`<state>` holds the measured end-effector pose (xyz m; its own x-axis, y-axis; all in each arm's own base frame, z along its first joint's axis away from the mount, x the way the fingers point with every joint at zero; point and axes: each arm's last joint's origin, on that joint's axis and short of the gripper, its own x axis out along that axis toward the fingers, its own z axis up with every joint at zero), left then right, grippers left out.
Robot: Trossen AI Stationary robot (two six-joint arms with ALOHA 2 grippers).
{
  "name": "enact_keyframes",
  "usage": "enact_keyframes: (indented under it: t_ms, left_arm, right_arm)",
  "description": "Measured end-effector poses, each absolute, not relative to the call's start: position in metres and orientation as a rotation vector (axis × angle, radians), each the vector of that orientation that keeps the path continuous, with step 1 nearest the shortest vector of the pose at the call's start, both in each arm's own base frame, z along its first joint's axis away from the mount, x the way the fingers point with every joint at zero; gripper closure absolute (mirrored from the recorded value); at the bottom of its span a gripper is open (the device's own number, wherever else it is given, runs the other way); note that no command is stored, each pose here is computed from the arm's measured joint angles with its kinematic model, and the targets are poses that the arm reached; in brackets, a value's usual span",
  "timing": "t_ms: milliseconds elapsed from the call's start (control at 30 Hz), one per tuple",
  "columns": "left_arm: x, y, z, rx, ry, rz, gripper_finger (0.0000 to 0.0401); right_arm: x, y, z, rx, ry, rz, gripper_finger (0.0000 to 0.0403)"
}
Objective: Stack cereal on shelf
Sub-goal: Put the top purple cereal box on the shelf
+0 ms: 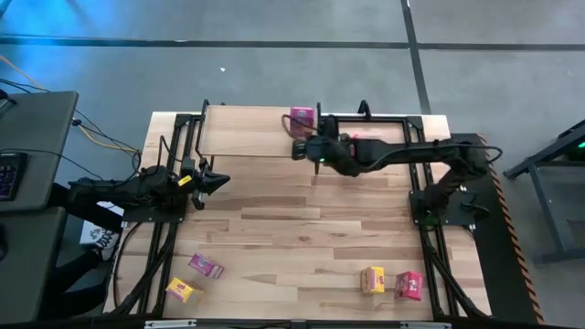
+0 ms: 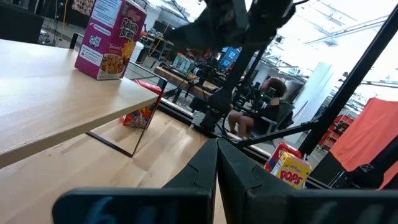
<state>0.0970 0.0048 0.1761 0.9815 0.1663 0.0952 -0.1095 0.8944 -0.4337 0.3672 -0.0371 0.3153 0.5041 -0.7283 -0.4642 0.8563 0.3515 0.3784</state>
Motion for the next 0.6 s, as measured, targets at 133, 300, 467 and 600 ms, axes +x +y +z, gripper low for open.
enact_keyframes:
  t_ms: [133,300,467,600]
  left_arm:
    - [0.097,0.005,0.176,-0.441,-0.132,0.143,0.0398]
    - [0.097,0.005,0.176,-0.441,-0.132,0.143,0.0398]
    - [0.097,0.005,0.176,-0.441,-0.131,0.143,0.0398]
    - [0.097,0.005,0.176,-0.441,-0.131,0.143,0.0398]
  right_arm:
    - [0.394,-0.033,0.304,0.540,0.295,-1.081,0.0403]
    - [0.415,-0.039,0.298,0.429,0.388,-1.138,0.0403]
    - [0.425,-0.044,0.291,0.393,0.453,-1.132,0.0403]
    - [0.426,-0.049,0.280,0.388,0.524,-1.129,0.0403]
